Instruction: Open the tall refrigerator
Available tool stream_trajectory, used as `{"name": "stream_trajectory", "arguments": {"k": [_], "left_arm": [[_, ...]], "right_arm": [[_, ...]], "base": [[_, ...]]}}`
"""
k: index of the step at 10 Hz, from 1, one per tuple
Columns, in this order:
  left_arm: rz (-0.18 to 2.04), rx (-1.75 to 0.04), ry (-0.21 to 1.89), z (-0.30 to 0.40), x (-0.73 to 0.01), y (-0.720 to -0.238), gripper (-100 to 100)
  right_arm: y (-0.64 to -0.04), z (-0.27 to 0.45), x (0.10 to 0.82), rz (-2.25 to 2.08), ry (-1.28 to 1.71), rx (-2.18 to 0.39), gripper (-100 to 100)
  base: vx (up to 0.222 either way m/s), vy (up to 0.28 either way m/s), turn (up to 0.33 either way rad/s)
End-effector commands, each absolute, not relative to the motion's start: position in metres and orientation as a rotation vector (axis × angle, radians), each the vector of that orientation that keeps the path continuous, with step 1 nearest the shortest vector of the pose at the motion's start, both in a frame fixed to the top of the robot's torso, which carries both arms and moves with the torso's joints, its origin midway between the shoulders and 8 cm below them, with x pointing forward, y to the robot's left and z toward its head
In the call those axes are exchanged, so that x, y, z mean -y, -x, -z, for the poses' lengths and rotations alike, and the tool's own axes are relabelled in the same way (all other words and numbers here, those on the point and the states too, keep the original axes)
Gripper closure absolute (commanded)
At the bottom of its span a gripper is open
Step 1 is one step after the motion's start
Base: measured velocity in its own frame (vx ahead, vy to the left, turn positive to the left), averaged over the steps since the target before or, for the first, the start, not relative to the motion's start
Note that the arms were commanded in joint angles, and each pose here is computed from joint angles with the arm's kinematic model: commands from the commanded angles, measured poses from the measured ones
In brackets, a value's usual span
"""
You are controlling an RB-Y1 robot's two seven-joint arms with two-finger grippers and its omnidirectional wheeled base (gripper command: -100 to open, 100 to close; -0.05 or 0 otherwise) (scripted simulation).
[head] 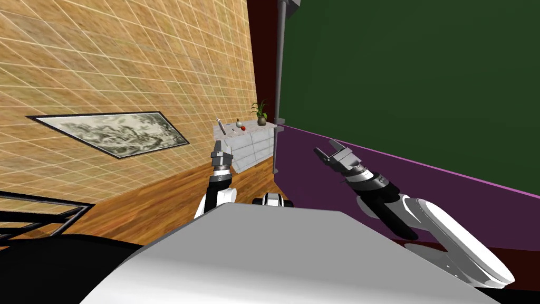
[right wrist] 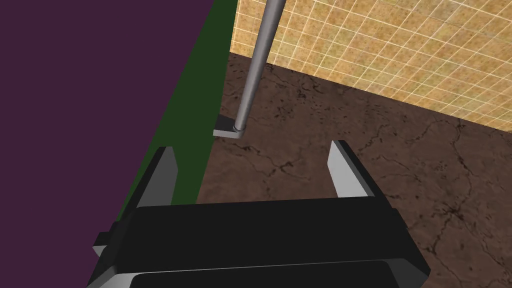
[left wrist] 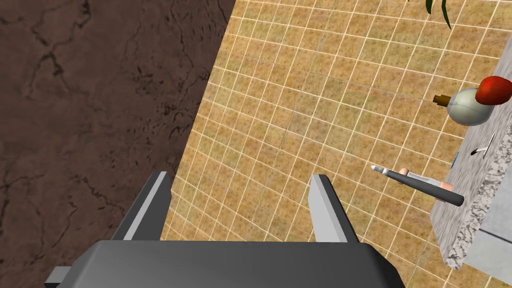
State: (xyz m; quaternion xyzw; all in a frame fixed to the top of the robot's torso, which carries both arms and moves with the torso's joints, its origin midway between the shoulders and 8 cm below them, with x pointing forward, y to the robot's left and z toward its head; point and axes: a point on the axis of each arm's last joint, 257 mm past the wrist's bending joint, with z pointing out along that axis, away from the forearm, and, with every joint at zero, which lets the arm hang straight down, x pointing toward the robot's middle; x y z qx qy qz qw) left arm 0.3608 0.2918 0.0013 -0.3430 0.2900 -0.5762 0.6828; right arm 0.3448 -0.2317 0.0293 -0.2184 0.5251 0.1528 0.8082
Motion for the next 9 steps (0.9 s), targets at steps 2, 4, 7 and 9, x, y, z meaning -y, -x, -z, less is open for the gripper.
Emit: {"name": "stream_trajectory", "arguments": {"k": [2, 4, 7, 9], "left_arm": [[1.292, -0.650, 0.769, -0.0014, -0.2918, -0.3609, 0], [1.292, -0.650, 0.769, -0.0013, -0.2918, -0.3609, 0], [1.292, -0.650, 0.769, -0.0013, -0.2918, -0.3608, 0], [1.292, -0.650, 0.769, -0.0014, -0.2918, -0.3609, 0]], "right_arm": [[-0.3512, -0.0357, 0.2369, -0.128, 0.652, -1.107, -100], [-0.3532, -0.0357, 0.2371, -0.060, 0.728, -1.100, -100], [-0.3590, -0.0404, 0.2406, 0.115, 0.900, -1.060, -100], [-0.3590, -0.0400, 0.2394, 0.115, 0.910, -1.060, -100]], "base": [[0.104, 0.075, -0.155], [0.111, 0.104, -0.136], [0.090, 0.089, -0.184], [0.044, 0.049, -0.068]]}}
